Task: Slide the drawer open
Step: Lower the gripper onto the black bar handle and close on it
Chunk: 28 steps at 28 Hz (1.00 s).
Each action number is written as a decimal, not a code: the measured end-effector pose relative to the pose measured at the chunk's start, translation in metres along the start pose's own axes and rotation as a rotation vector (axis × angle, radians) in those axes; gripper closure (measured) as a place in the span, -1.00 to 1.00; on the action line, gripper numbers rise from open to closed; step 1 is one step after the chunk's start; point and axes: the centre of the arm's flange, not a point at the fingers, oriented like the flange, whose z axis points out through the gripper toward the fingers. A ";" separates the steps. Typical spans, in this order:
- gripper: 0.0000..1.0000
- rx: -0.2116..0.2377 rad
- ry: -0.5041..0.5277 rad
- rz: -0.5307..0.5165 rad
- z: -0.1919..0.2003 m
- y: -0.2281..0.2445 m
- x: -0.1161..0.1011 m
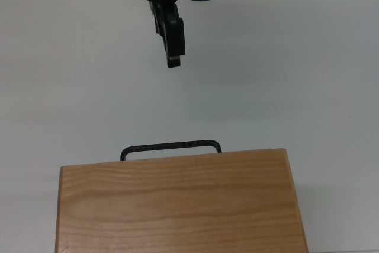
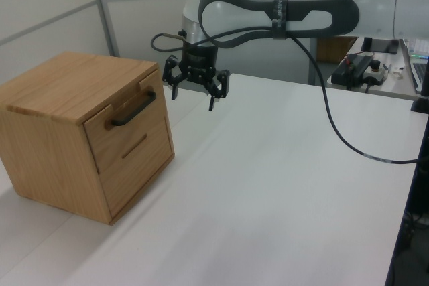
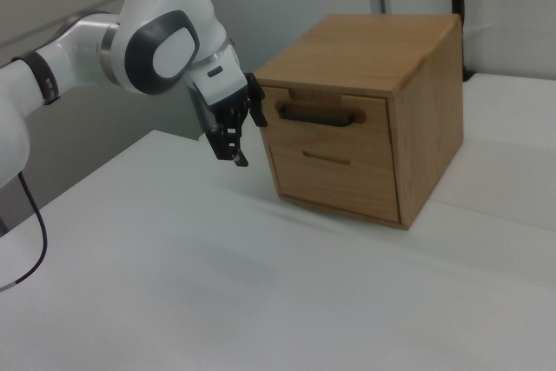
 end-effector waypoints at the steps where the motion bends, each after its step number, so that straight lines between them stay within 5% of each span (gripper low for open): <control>1: -1.00 0.011 -0.001 0.009 0.002 -0.002 0.000; 10: -1.00 0.118 0.014 0.029 0.035 -0.027 0.000; 20: -1.00 0.289 0.063 0.021 0.050 -0.056 0.009; 28: -0.85 0.293 0.092 0.008 0.066 -0.070 0.015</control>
